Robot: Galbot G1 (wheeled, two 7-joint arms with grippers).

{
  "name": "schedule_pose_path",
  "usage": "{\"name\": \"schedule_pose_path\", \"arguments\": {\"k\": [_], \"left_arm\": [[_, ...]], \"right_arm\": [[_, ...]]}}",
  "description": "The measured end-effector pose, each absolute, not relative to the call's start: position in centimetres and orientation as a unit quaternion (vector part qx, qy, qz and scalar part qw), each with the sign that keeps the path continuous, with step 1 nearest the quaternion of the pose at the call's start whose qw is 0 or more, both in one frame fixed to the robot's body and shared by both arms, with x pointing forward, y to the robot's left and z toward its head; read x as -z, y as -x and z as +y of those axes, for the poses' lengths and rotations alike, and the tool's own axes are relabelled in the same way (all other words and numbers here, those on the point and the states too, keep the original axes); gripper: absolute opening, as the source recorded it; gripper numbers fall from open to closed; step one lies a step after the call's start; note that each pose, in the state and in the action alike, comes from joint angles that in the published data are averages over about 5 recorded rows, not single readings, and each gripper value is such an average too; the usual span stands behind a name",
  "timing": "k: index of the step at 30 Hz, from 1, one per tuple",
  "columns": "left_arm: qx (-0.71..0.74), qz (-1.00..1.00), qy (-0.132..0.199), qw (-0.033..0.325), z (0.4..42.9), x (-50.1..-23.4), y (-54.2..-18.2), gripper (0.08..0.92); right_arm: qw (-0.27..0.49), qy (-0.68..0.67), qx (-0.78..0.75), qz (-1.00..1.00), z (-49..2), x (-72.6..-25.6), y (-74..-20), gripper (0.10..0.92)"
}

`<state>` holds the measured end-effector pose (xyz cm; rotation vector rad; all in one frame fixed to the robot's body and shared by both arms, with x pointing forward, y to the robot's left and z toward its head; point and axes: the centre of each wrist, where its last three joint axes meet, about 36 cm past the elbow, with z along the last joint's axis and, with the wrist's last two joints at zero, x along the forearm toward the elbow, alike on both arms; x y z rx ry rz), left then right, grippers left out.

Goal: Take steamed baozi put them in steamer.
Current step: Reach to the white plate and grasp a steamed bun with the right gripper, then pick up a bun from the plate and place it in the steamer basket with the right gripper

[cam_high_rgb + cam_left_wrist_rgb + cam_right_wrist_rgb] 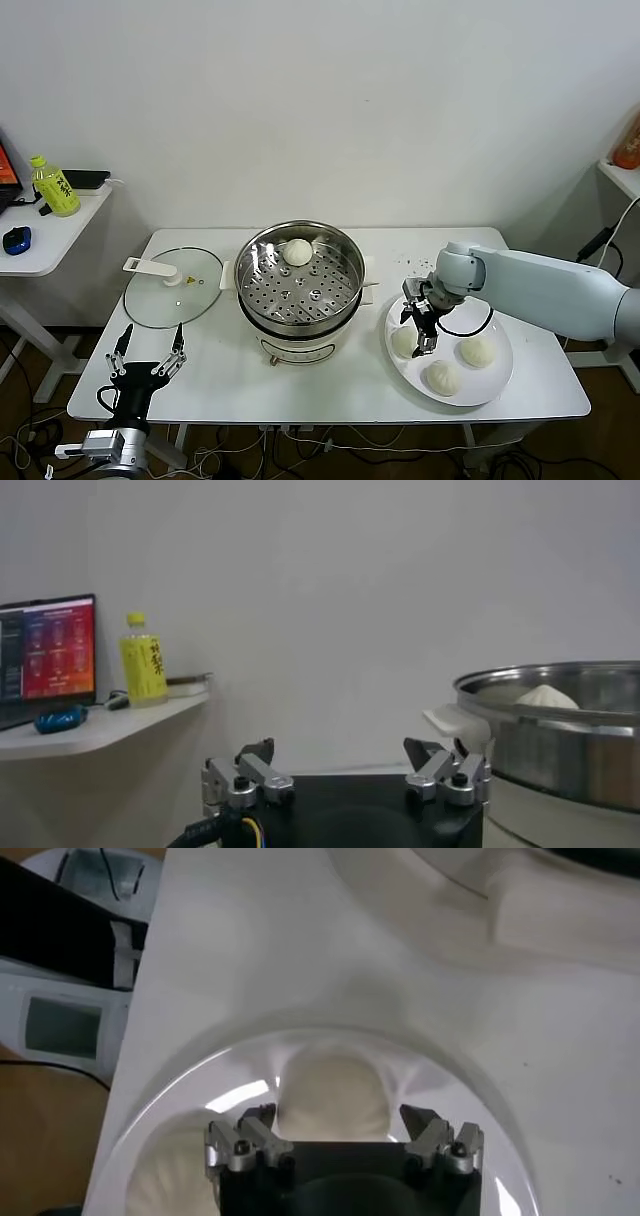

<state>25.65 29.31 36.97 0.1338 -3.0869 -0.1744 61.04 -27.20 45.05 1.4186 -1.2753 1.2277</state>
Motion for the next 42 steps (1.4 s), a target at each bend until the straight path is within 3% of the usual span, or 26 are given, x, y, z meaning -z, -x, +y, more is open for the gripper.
{"name": "schedule_pose_path", "arguments": {"k": [8, 15, 29, 35, 42], "left_arm": [[0.056, -0.997, -0.044, 0.023, 29.3, -37.0, -25.7, 0.823], [0.055, -0.997, -0.044, 0.020, 29.1, -37.1, -26.0, 0.823], [0.054, -0.997, -0.045, 0.019, 29.1, -37.2, -26.1, 0.823], [0.055, -0.997, -0.045, 0.015, 29.1, -37.5, -26.2, 0.823], [0.053, -0.998, -0.044, 0.012, 28.9, -37.6, -26.3, 0.823]], "right_arm": [[0.427, -0.566, -0.489, -0.509, -27.3, -44.7, -61.0, 0.815], [0.428, -0.565, -0.486, -0.511, -27.3, -44.5, -61.1, 0.717], [0.426, -0.567, -0.478, -0.518, -27.9, -45.7, -60.9, 0.705], [0.416, -0.569, -0.476, -0.525, -28.5, -48.5, -61.1, 0.704], [0.391, -0.566, -0.485, -0.540, -28.7, -55.2, -62.3, 0.704]]}}
